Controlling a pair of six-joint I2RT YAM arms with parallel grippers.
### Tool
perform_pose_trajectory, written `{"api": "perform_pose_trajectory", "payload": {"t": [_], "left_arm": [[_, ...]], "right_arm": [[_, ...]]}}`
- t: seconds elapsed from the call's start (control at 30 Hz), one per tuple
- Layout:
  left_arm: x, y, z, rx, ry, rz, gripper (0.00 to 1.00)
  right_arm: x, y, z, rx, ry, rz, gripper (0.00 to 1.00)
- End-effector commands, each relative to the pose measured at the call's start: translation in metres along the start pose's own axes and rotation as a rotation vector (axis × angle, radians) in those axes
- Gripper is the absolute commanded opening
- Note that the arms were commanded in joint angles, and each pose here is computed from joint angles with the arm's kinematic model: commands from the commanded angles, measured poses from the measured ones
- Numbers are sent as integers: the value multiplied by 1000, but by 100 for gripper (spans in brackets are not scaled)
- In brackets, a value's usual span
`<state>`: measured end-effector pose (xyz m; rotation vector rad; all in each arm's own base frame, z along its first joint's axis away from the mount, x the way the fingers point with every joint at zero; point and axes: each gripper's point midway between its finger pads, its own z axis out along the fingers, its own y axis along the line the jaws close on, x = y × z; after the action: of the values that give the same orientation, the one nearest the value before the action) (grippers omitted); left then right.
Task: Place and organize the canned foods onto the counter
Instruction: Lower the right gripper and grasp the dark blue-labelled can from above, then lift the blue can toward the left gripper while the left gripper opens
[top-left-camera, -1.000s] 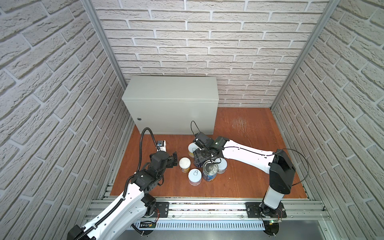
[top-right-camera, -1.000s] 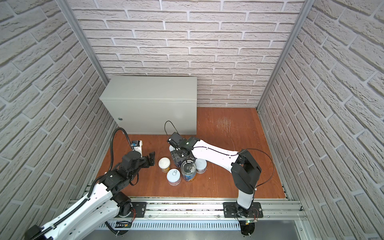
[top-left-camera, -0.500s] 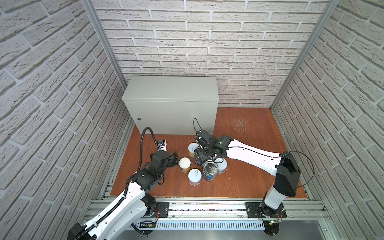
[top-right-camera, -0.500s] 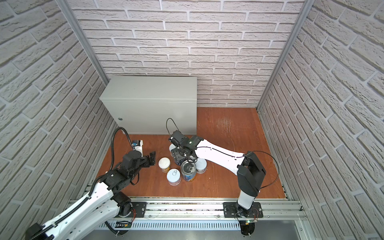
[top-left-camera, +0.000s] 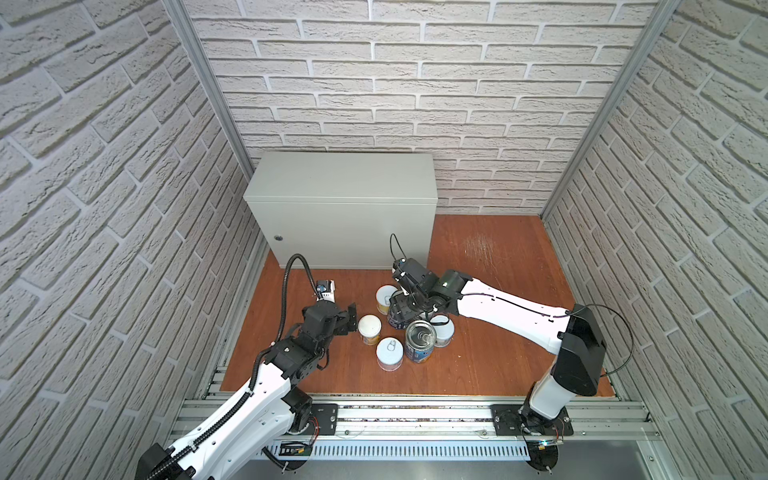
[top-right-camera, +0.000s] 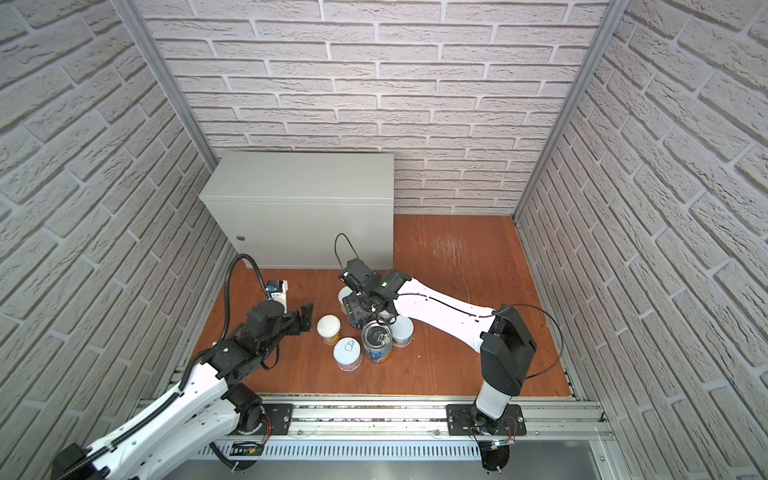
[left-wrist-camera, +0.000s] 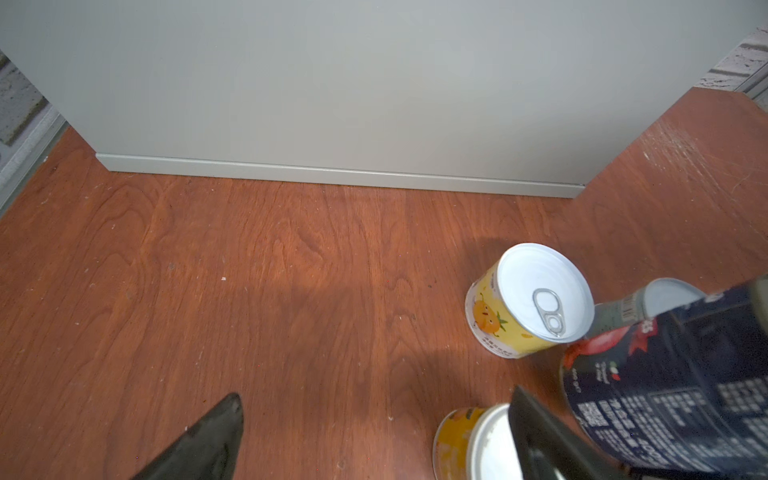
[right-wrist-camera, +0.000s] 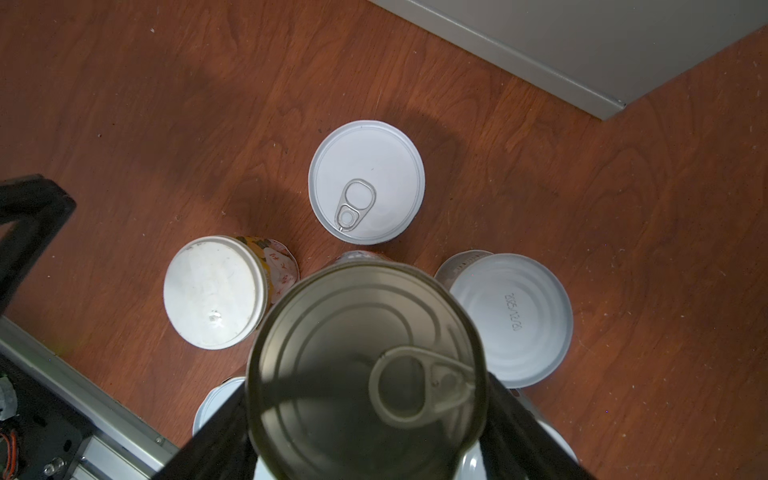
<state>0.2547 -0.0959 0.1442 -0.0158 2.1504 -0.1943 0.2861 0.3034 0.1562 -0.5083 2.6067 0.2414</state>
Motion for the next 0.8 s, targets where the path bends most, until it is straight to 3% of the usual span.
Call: {"api": "perform_pose_trajectory", "payload": {"t": [0.0,0.4,0.6,0.77], "left_arm": [[-14,-7,-6,42,-44,-4,98],[-24,-11,-19,75,-67,17,98],[-29,-44,-26,276,-127,57,98],[-33,-63,-33,370,-162,100,98]], "right_arm": [[-42,5,-39,-57,-176,34,6],[-49,4,-51,-112,-178,78,6],[-59,0,-72,-192,-215,124,6],[-65,-11,-93,-178,-267,125,6]]}}
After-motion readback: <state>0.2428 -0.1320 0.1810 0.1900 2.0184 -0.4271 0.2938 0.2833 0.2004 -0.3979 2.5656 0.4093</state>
